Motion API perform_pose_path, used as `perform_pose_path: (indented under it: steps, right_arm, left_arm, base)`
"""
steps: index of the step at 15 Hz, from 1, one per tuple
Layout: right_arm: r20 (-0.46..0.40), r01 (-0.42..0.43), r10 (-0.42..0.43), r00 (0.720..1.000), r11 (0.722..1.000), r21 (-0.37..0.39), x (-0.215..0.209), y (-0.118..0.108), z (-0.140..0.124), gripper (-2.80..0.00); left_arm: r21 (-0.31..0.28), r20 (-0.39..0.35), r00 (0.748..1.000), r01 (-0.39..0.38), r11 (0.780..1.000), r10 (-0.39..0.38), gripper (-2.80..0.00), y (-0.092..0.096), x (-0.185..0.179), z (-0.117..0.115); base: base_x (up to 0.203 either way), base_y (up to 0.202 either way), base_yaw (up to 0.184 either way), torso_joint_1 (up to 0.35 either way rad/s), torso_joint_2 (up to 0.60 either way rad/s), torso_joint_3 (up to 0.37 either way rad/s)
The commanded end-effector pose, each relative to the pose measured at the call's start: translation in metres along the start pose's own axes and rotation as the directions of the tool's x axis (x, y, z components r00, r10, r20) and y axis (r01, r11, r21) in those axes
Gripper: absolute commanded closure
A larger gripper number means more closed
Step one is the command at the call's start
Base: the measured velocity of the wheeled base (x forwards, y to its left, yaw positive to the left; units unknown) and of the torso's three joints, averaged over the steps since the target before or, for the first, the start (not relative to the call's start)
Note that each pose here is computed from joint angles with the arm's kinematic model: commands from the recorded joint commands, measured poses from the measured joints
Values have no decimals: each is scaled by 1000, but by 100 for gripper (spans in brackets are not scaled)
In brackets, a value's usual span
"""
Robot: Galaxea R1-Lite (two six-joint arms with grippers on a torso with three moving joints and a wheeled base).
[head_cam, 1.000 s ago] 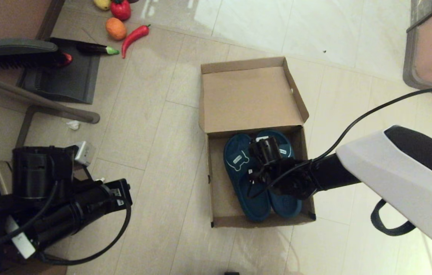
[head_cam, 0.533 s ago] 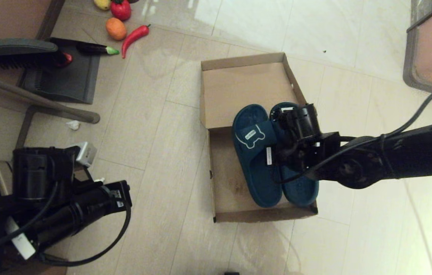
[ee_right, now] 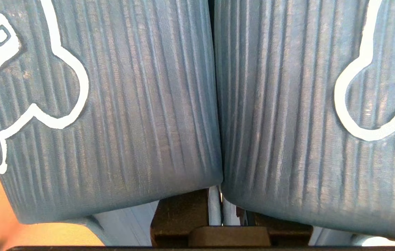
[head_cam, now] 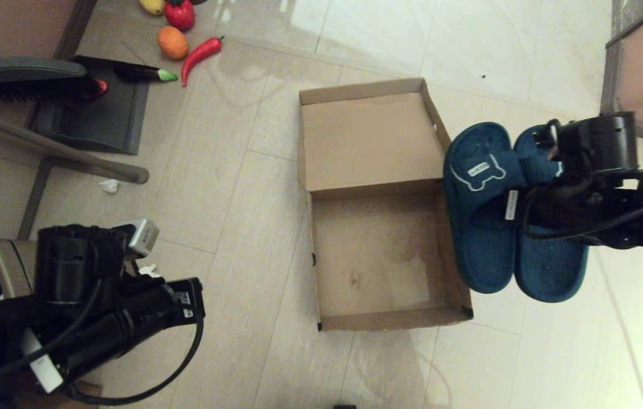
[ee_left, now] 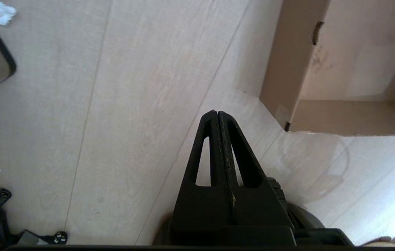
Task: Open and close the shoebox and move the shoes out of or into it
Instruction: Put the shoes out of the shoe box
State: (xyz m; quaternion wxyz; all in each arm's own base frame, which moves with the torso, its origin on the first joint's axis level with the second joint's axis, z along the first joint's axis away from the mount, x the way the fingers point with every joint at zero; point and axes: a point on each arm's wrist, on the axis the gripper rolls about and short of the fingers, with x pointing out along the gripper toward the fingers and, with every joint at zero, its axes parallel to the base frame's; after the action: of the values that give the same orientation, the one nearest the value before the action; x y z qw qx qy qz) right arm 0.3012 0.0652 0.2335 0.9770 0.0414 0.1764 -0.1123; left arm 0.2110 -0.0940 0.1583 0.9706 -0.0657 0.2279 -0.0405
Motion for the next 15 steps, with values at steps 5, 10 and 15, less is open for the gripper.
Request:
perform_pose_path:
  steps: [5,10,15]
  right_arm:
    - [-109,177,-167,980,980,91,50,-91,-15,0]
    - [-179,195,-183,967,979,52,137,-93,-73,0]
    - [-117,112,-113,987,994,-20,194,-57,-106,0]
  left_arm:
    - [15,-44,999,-3,1000,4,0,-1,6,-10]
    - [23,-37,999,-8,1000,8,0,-1,7,-8]
    - [23,-36,999,-11,1000,12,0,-1,8,-8]
  base:
    - [0,0,0,0,0,0]
    - [0,0,0,0,0,0]
    - [0,0,0,0,0,0]
